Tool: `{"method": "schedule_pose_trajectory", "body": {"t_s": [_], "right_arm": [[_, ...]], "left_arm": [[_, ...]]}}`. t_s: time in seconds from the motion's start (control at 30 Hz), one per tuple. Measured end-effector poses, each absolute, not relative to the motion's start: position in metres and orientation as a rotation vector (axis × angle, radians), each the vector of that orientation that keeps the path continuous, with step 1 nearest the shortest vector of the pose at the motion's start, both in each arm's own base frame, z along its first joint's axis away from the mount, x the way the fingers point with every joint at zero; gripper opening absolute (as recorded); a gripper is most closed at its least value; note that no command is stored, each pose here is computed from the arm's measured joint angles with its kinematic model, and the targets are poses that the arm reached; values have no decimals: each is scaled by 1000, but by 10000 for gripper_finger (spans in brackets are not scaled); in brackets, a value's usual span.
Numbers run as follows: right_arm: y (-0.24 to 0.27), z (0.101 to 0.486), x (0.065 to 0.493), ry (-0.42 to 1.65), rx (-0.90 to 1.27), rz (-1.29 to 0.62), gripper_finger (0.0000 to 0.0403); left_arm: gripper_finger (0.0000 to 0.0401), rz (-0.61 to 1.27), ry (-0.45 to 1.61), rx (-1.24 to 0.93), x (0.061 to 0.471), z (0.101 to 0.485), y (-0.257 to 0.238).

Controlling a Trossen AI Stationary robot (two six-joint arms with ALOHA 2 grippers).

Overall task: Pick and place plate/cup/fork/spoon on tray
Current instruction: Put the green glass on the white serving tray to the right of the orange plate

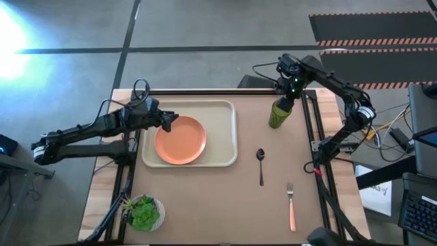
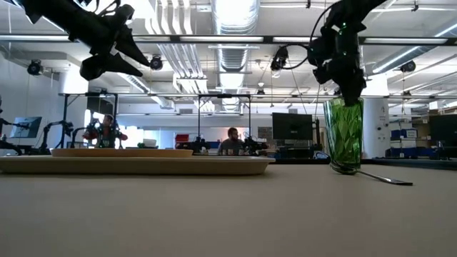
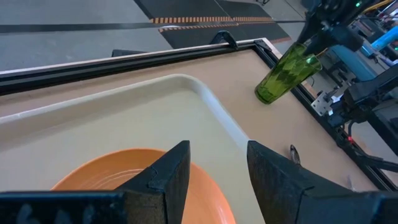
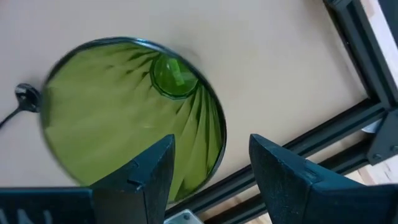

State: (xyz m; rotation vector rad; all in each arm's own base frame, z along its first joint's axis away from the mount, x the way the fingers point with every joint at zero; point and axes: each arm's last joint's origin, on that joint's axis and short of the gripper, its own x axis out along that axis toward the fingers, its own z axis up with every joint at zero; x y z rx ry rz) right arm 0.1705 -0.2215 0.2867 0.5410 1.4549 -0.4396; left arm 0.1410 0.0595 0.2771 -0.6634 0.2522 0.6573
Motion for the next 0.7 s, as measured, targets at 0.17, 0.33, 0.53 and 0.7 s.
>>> {"method": "schedule_pose_trajectory", "body": {"t_s": [0.17,0.33,0.53,0.7], "right_arm": [[-221,270,170,1463,547,-436,196],[-219,257,169,1480,561,-429,159],[-219,258,169,1476,557,-429,26],[-221,267,173,1423,566,-416,10]], "left_arm": [[141,657,252,-664,141,277,60],[141,658,254,-664,141,277,60],[141,658,256,-664,142,277,60],[141,658,256,-664,142,276,60]]}}
